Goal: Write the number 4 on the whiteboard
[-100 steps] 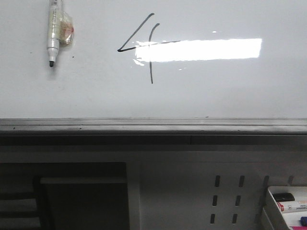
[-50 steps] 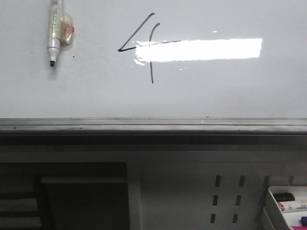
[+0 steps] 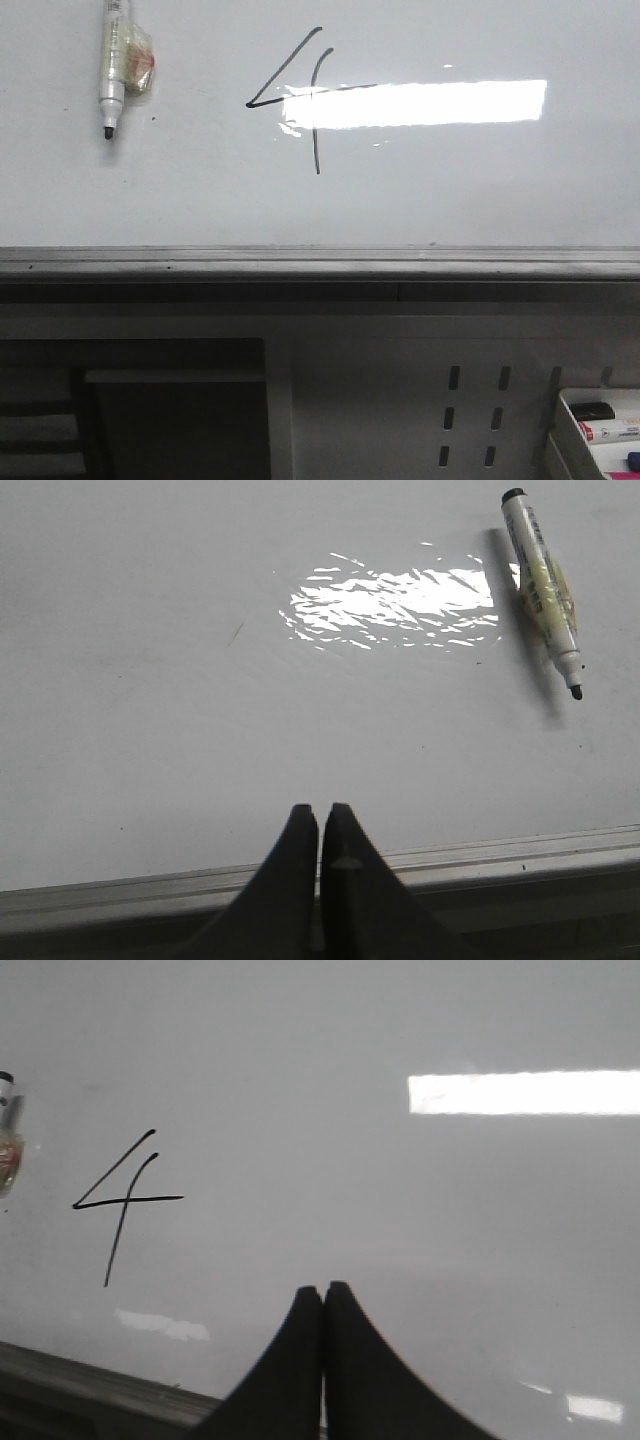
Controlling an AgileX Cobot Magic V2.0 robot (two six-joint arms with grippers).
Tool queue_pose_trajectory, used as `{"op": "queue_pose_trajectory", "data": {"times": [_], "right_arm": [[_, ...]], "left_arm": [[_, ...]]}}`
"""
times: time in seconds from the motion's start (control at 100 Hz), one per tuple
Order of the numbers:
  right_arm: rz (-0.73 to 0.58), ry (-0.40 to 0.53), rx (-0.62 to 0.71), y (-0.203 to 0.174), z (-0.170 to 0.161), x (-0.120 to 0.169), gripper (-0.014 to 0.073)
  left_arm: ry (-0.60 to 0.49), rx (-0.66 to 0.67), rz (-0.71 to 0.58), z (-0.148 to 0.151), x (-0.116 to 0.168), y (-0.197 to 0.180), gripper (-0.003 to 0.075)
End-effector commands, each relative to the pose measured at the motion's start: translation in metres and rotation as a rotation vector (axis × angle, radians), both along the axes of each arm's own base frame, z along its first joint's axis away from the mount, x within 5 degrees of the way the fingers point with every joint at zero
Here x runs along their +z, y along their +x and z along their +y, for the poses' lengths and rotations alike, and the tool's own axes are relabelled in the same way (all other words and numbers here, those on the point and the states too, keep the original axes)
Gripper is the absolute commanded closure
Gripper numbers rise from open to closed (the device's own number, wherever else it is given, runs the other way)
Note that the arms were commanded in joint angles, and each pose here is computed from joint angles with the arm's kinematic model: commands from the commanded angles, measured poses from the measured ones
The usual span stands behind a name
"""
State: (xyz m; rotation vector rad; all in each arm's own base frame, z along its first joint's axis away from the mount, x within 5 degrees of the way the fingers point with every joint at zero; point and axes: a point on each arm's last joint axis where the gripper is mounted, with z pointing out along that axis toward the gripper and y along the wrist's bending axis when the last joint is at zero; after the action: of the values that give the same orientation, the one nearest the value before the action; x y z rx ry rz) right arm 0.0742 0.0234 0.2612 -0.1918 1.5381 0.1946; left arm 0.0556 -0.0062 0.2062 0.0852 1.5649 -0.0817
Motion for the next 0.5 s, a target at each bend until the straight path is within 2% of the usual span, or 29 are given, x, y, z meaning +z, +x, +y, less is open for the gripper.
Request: {"op": "queue_pose_trajectory", "data": {"times": [0.0, 0.09, 0.1, 0.11, 0.16, 0.17, 0.18, 0.23, 0.24, 0.25, 0.31, 0.32, 0.49], "right_arm": [[-0.025, 0.015, -0.048, 0.001, -0.004, 0.009, 0.0659], [0.003, -0.066, -0.075, 0.001, -0.006, 0.005, 0.0659], [0.013, -0.043, -0.079, 0.001, -0.007, 0.004, 0.0659], [0.019, -0.068, -0.089, 0.001, -0.008, 0.004, 0.0659], [0.064, -0.061, -0.122, 0.002, -0.011, 0.0, 0.0659], [0.077, -0.025, -0.128, 0.002, -0.011, -0.001, 0.0659], [0.082, -0.057, -0.139, 0.002, -0.012, -0.002, 0.0659], [0.119, -0.046, -0.179, 0.002, -0.016, -0.005, 0.0659], [0.127, -0.012, -0.187, 0.002, -0.017, -0.005, 0.0659], [0.131, -0.044, -0.195, 0.002, -0.018, -0.006, 0.0659], [0.151, -0.023, -0.239, 0.002, -0.022, -0.007, 0.0659], [0.152, -0.052, -0.247, 0.002, -0.022, -0.008, 0.0659], [0.05, -0.113, -0.315, -0.006, -0.028, -0.011, 0.0659]], "left_arm": [[-0.028, 0.007, -0.064, 0.001, -0.002, -0.001, 0.0741], [-0.028, 0.007, -0.064, 0.001, -0.002, -0.001, 0.0741], [-0.028, 0.007, -0.064, 0.001, -0.002, -0.001, 0.0741], [-0.028, 0.007, -0.064, 0.001, -0.002, -0.001, 0.0741], [-0.028, 0.007, -0.064, 0.001, -0.002, -0.001, 0.0741], [-0.028, 0.007, -0.064, 0.001, -0.002, -0.001, 0.0741], [-0.028, 0.007, -0.064, 0.001, -0.002, -0.001, 0.0741], [-0.028, 0.007, -0.064, 0.001, -0.002, -0.001, 0.0741], [-0.028, 0.007, -0.064, 0.001, -0.002, -0.001, 0.0741], [-0.028, 0.007, -0.064, 0.001, -0.002, -0.001, 0.0741], [-0.028, 0.007, -0.064, 0.001, -0.002, -0.001, 0.0741], [-0.028, 0.007, -0.064, 0.001, -0.002, -0.001, 0.0741], [-0.028, 0.007, -0.064, 0.001, -0.002, -0.001, 0.0741]]}}
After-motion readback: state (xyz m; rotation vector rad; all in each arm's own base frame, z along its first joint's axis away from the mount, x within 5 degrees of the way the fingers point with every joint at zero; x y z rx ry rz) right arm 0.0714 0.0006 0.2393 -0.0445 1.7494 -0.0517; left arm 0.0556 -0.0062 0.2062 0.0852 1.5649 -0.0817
